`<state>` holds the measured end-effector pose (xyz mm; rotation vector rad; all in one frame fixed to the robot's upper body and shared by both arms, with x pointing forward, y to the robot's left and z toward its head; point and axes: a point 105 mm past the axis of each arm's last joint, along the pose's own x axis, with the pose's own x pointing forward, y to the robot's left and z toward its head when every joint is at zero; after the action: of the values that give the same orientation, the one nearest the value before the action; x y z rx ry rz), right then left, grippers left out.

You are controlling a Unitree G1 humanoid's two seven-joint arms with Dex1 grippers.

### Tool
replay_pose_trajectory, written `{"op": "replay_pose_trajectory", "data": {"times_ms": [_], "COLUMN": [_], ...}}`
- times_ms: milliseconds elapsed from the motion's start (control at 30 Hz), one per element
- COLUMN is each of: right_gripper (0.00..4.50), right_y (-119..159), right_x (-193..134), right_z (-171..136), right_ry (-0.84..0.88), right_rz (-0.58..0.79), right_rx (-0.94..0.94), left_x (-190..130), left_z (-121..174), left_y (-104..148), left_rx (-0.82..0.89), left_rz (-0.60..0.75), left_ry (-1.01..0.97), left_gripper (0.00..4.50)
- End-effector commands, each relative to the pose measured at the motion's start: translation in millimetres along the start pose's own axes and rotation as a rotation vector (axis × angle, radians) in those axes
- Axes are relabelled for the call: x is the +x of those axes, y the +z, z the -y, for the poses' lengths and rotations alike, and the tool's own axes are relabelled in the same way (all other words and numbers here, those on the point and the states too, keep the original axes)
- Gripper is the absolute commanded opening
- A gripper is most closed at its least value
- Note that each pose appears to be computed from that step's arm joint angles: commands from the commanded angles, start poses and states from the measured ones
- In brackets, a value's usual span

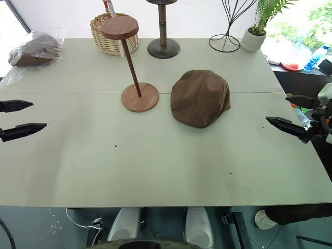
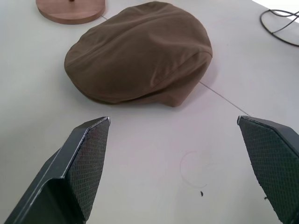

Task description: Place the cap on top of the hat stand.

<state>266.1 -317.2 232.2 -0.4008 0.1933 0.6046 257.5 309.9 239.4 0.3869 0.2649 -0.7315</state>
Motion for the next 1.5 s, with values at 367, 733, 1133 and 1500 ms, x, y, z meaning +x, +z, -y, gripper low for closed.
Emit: {"op": "replay_pose_trajectory", "data": {"times_ms": [367, 733, 1133, 1500], "right_gripper": [4.5, 4.5, 4.5, 4.5], "right_y": [73.5, 49.9, -7.9, -25.9], "right_x": [57.5, 123.1, 170.8, 210.1], "right_z": [-67.9, -129.4, -138.0, -120.0], "right_ry": [0.044, -0.017, -0.123, -0.276], "right_rz": [-0.095, -0.145, -0.258, -0.23], "right_rx": [-0.408, -0.525, -0.616, -0.732], "left_x": [32.0, 58.0, 63.2, 64.0], "left_z": [61.7, 71.8, 71.3, 70.1], "left_y": [62.8, 72.2, 81.6, 86.7], "left_rx": [0.015, 0.072, 0.087, 0.1], "left_rz": [0.113, 0.099, 0.109, 0.12], "left_ry": [-0.478, -0.624, -0.652, -0.643], "left_gripper": [4.45, 4.45, 4.45, 4.45]}}
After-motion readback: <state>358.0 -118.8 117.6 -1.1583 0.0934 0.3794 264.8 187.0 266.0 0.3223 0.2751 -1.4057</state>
